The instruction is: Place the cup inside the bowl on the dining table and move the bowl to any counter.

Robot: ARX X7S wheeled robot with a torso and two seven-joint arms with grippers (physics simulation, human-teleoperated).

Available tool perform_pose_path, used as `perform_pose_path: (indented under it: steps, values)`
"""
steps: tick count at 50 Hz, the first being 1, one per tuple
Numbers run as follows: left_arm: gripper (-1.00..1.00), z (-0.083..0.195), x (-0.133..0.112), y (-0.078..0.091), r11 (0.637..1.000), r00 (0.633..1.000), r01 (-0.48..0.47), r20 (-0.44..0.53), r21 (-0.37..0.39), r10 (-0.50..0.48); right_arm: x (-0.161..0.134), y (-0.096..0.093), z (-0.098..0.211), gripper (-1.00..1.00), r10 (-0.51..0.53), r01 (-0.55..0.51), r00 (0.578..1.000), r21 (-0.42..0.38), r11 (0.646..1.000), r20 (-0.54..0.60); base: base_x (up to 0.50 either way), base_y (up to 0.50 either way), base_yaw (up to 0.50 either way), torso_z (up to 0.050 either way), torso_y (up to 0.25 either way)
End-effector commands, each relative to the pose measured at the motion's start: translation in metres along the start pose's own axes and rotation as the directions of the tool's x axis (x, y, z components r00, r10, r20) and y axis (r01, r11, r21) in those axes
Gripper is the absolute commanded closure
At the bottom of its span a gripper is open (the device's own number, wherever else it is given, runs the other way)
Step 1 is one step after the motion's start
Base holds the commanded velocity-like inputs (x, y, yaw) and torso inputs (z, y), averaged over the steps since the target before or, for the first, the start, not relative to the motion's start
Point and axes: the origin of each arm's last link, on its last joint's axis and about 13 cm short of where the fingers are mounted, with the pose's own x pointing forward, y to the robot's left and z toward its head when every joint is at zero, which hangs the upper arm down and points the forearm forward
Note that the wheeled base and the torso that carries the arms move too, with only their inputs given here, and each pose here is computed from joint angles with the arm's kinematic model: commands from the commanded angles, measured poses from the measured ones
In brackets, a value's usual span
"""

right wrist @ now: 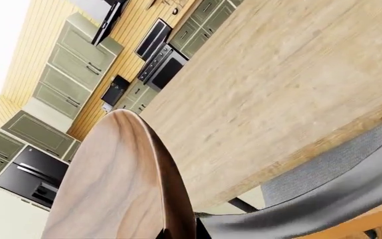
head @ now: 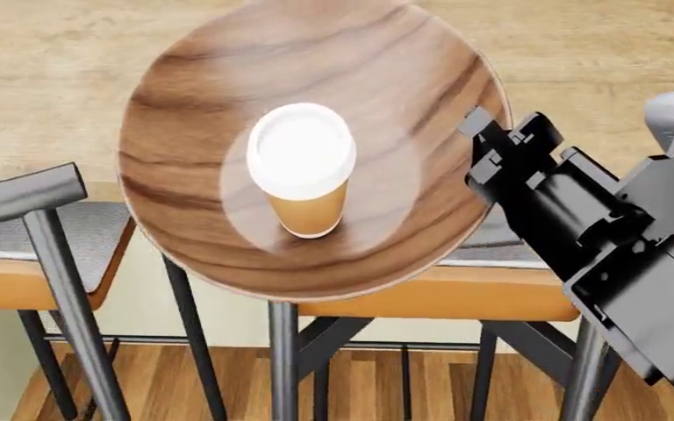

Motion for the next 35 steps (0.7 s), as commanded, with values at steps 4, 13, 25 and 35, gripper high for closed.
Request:
perform_pose_path:
  steps: [4,13,25,35]
  values:
    - [-1.0,-0.0025,-0.0023,0.0024,1.0,1.0,-0.01,-0.005,0.001,0.01,-0.0005,0.002,0.0007,1.0,0.035,-0.035,0.999,0.011,0.999,0.015,0.0,0.46,0.0,0.0,0.0]
    - [-1.0,-0.0029,-0.0011,0.0005,1.0,1.0,-0.01,-0.005,0.001,0.01,-0.0008,0.0017,0.0005,1.0,0.038,-0.038,0.999,0.006,0.999,0.021,0.0,0.46,0.0,0.0,0.0]
    - [-1.0,-0.0029,-0.0022,0.0024,1.0,1.0,-0.01,-0.006,0.0,0.01,-0.0007,-0.0003,-0.0022,1.0,0.04,-0.04,0.999,0.008,0.999,0.021,0.0,0.46,0.0,0.0,0.0]
    - [-1.0,-0.0034,-0.0014,0.0004,1.0,1.0,-0.009,-0.007,0.002,0.009,-0.001,-0.0011,-0.0037,1.0,0.043,-0.044,0.999,0.01,0.999,0.021,0.0,0.47,0.0,0.0,0.0]
